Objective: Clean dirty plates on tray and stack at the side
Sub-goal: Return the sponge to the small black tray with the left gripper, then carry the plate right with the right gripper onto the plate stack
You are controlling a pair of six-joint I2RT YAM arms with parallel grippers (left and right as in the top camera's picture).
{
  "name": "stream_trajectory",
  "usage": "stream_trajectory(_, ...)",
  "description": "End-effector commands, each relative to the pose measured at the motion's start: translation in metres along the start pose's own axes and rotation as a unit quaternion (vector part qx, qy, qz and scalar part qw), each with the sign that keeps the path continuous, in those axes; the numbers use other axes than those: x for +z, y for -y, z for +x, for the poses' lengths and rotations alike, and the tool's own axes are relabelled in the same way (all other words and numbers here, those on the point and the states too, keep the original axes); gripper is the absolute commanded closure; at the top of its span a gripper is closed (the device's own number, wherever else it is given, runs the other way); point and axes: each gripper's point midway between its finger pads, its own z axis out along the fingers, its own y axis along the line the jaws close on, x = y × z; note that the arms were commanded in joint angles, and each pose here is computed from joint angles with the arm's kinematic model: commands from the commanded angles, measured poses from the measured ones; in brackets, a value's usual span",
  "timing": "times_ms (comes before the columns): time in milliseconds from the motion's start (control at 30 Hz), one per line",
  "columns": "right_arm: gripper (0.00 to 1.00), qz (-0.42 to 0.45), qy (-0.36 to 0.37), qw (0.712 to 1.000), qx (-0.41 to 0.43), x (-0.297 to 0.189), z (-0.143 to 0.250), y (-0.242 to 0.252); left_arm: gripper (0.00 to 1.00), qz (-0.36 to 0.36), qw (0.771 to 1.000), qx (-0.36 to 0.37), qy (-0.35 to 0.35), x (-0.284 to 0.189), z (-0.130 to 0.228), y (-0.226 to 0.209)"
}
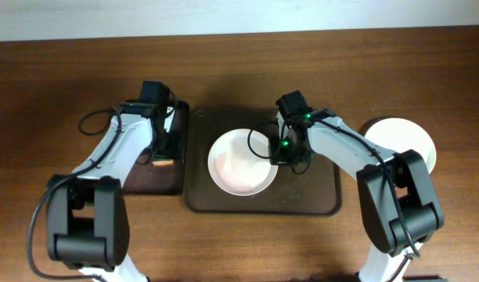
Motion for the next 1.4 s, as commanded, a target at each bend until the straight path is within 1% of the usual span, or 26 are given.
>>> stream_trajectory(0, 0.96, -0.002, 0.009, 1.000, -0.001, -0.001, -0.006, -0.004, 0.23, -0.002, 0.999, -0.005, 0.035, -0.029, -0.009, -0.006)
stream_trajectory(33, 0.96, 0.001, 0.013, 1.000, -0.001, -0.001, -0.008, -0.003, 0.22, 0.010, 0.999, -0.005, 0.033, -0.030, -0.008, -0.002)
stream_trajectory(100, 0.96, 0.021, 0.022, 1.000, -0.002, -0.001, -0.011, 0.004, 0.12, 0.038, 0.999, -0.003, 0.025, -0.030, -0.004, 0.008)
stream_trajectory(167, 0.96, 0.033, 0.028, 0.999, -0.013, -0.002, -0.014, 0.008, 0.06, 0.066, 0.997, -0.002, 0.025, -0.031, -0.004, 0.017)
stream_trajectory(233, 0.96, 0.037, 0.027, 0.999, -0.029, -0.008, -0.016, 0.007, 0.02, 0.068, 0.997, -0.002, 0.024, -0.031, -0.003, 0.018)
stream_trajectory(367, 0.96, 0.105, 0.064, 0.992, -0.030, -0.047, -0.029, 0.020, 0.01, 0.068, 0.997, -0.001, 0.021, -0.031, -0.002, 0.018)
stream_trajectory(467, 0.96, 0.123, 0.100, 0.987, -0.032, -0.078, -0.033, 0.021, 0.00, 0.068, 0.997, -0.001, 0.021, -0.031, -0.002, 0.018)
stream_trajectory(533, 0.96, 0.146, 0.128, 0.980, -0.032, -0.101, -0.035, 0.025, 0.00, 0.068, 0.997, -0.001, 0.021, -0.031, -0.002, 0.018)
stream_trajectory(633, 0.96, 0.203, 0.161, 0.966, -0.027, -0.133, -0.033, 0.042, 0.00, 0.068, 0.997, -0.001, 0.021, -0.031, -0.002, 0.018)
stream_trajectory(700, 0.96, 0.249, 0.189, 0.949, -0.031, -0.157, -0.032, 0.049, 0.00, 0.068, 0.997, -0.001, 0.024, -0.031, -0.003, 0.018)
stream_trajectory(800, 0.96, 0.318, 0.235, 0.917, -0.053, -0.187, -0.031, 0.046, 0.00, 0.068, 0.997, 0.000, 0.025, -0.031, -0.004, 0.020)
stream_trajectory(900, 0.96, 0.397, 0.265, 0.870, -0.125, -0.205, -0.029, 0.025, 0.00, 0.068, 0.997, 0.000, 0.025, -0.031, -0.004, 0.019)
stream_trajectory(1000, 0.96, 0.440, 0.298, 0.832, -0.160, -0.217, -0.024, 0.002, 0.00, 0.068, 0.997, 0.000, 0.025, -0.031, -0.004, 0.019)
stream_trajectory(1100, 0.96, 0.459, 0.323, 0.807, -0.186, -0.224, -0.018, -0.019, 0.00, 0.068, 0.997, 0.000, 0.025, -0.031, -0.004, 0.019)
stream_trajectory(1167, 0.96, 0.490, 0.351, 0.774, -0.197, -0.238, -0.014, -0.031, 0.00, 0.068, 0.997, 0.000, 0.025, -0.031, -0.004, 0.019)
stream_trajectory(1233, 0.96, 0.496, 0.357, 0.766, -0.199, -0.241, -0.013, -0.035, 0.00, 0.068, 0.997, 0.000, 0.025, -0.031, -0.004, 0.019)
stream_trajectory(1367, 0.96, 0.496, 0.358, 0.766, -0.199, -0.241, -0.013, -0.035, 0.00, 0.068, 0.997, 0.000, 0.025, -0.031, -0.004, 0.019)
